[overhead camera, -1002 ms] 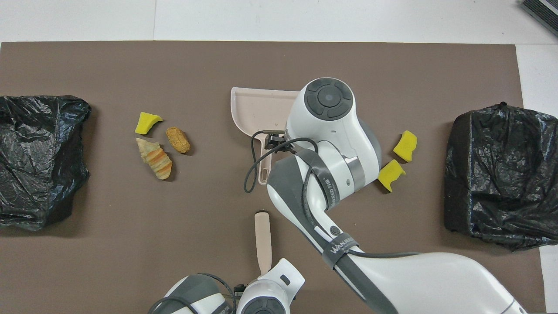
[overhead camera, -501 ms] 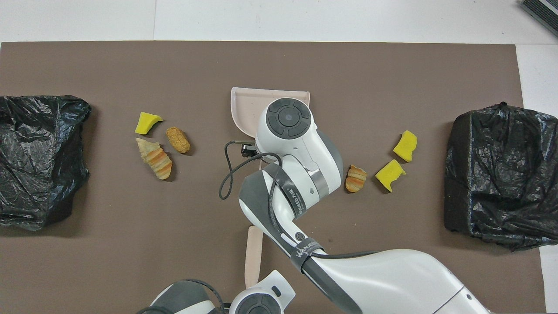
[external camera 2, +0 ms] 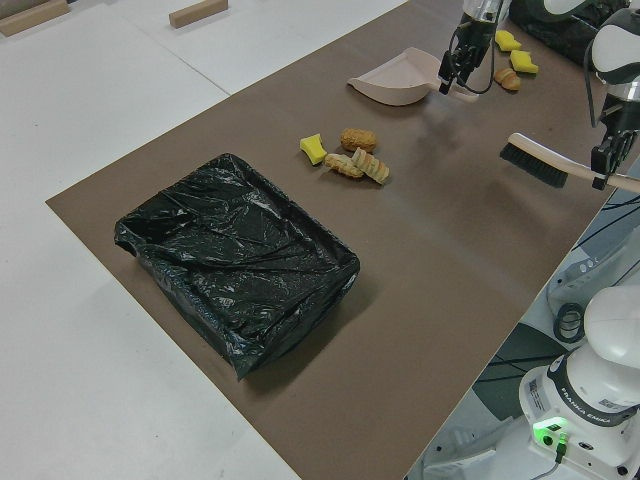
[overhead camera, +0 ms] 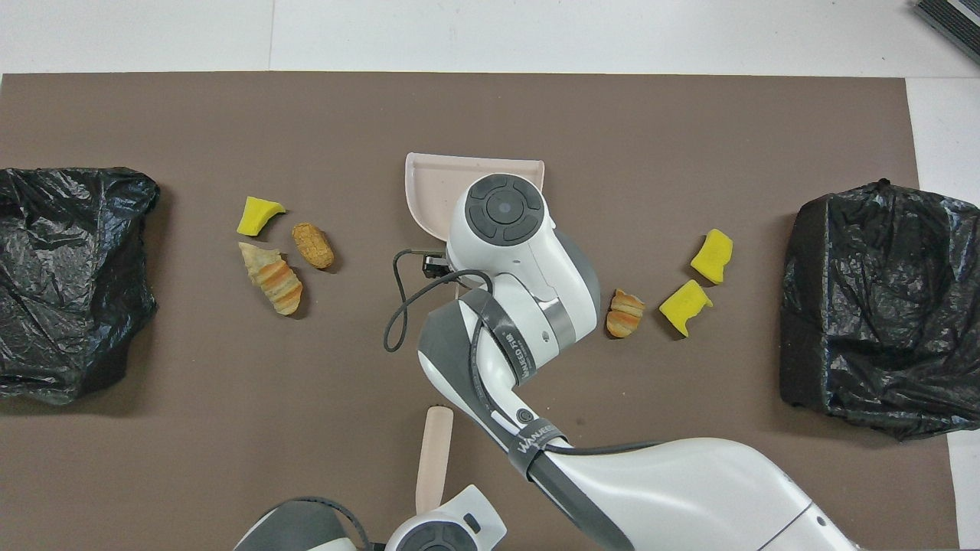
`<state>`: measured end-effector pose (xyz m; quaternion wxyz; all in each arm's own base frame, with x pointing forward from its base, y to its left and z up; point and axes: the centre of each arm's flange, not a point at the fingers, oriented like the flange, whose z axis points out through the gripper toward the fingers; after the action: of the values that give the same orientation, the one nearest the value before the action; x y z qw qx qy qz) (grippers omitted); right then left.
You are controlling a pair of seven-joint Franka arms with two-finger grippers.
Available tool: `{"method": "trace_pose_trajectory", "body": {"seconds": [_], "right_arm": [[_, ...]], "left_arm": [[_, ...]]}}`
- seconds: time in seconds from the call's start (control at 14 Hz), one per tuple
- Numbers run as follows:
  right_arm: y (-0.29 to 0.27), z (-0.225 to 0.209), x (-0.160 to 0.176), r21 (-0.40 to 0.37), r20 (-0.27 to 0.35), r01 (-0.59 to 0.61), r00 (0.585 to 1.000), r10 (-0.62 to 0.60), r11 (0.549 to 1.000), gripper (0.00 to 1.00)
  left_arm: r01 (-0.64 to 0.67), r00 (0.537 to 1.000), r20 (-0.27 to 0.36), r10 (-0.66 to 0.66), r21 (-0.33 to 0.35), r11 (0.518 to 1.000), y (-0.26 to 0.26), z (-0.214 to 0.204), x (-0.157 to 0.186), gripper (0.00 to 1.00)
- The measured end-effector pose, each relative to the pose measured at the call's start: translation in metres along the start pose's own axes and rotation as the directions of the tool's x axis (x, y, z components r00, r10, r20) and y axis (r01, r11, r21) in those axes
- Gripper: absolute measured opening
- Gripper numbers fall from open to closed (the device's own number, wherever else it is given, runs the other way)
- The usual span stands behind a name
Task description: Sweep and dump trash in bin
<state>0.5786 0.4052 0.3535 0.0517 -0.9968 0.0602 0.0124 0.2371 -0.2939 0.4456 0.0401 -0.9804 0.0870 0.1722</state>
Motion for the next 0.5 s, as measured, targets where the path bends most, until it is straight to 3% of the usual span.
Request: {"method": "trace_pose_trajectory", "body": {"seconds": [0.14, 0.29, 0.5], "right_arm": [[0.002, 0.007, -0.003, -0.009, 0.01, 0.0, 1.0, 0.0, 1.0, 0.56], [0.003, 0.01, -0.004, -0.014, 0.015, 0.0, 1.0, 0.0, 1.0, 0.33], [0.002, 0.007, -0.005, -0.012, 0.011, 0.002, 1.0, -0.001, 1.0, 0.31]], "left_arm": [[0.034, 0.999, -0.001, -0.034, -0.035, 0.999, -0.04, -0.025, 0.005, 0.26], [0.051, 0.998, -0.027, -0.053, -0.075, 0.996, -0.076, -0.043, 0.021, 0.26], [0.065, 0.994, -0.082, -0.077, -0.13, 0.989, -0.13, -0.076, 0.046, 0.26]]}}
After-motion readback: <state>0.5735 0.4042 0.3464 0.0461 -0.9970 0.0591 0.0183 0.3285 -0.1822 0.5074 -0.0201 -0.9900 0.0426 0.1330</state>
